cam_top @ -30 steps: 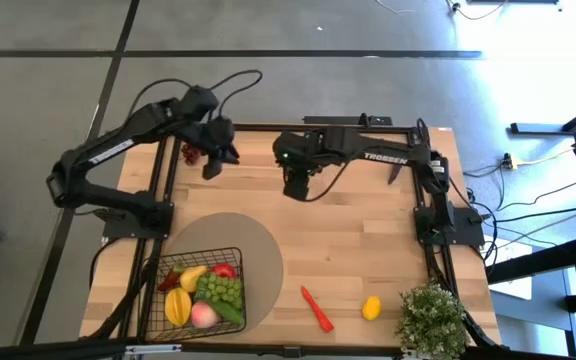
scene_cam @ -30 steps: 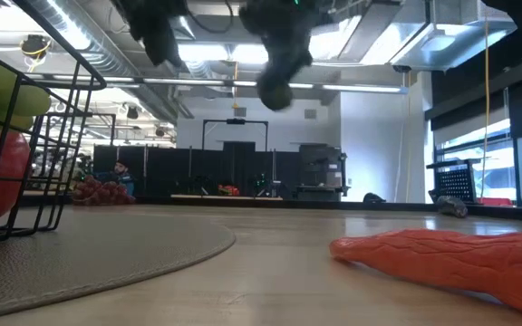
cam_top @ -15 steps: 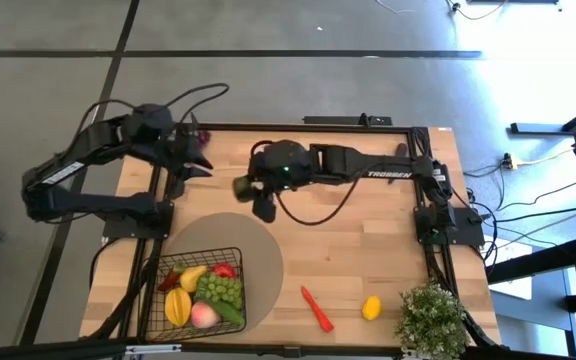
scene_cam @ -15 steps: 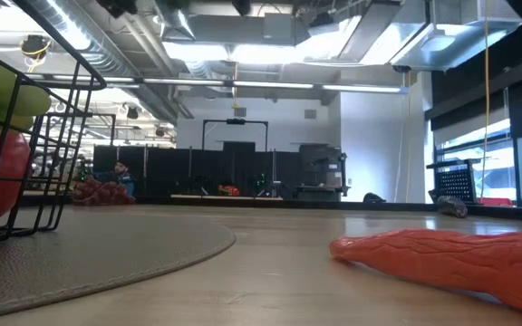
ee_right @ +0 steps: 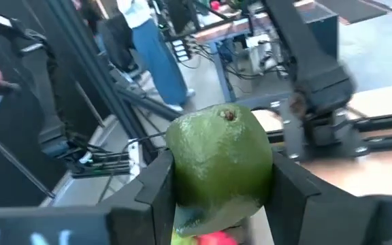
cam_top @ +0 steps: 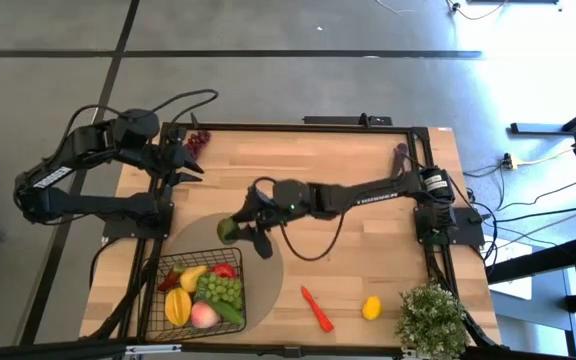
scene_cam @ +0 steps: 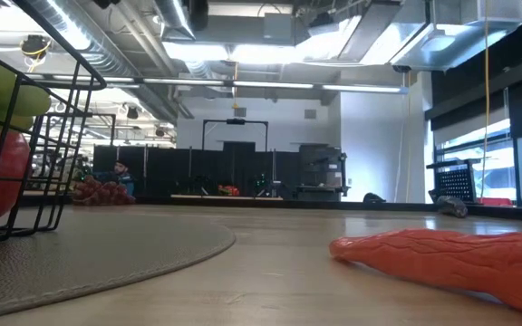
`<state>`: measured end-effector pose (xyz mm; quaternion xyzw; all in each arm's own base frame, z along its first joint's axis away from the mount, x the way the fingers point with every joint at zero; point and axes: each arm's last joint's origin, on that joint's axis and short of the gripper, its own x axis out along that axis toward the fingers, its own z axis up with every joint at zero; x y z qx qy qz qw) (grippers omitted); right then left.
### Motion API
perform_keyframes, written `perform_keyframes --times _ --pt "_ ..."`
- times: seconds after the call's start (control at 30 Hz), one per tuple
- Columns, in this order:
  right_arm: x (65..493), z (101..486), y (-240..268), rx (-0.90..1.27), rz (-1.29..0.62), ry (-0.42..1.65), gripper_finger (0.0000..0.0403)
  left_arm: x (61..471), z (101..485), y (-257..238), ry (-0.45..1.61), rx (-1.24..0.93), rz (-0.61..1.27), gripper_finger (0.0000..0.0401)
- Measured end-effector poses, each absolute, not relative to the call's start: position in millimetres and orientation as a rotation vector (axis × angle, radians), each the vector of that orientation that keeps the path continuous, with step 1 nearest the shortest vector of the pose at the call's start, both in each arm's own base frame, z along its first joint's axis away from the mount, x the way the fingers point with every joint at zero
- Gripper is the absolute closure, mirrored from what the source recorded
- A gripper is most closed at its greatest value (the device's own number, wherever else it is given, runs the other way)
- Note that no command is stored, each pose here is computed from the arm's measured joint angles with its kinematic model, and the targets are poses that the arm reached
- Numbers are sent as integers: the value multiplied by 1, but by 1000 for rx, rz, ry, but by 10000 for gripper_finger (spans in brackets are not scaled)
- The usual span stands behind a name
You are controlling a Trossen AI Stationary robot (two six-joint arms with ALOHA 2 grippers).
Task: Build produce basket
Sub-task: Put the green lime into the wire basket
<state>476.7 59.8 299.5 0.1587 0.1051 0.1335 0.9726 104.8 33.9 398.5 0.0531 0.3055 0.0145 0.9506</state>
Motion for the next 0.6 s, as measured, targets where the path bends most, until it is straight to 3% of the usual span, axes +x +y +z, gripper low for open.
perform_keyframes --times 0.37,0.6 --pt "462 241 73 327 241 229 248 105 398 34 623 144 21 317" --pt "461 238 73 277 252 223 248 104 397 34 645 135 17 317"
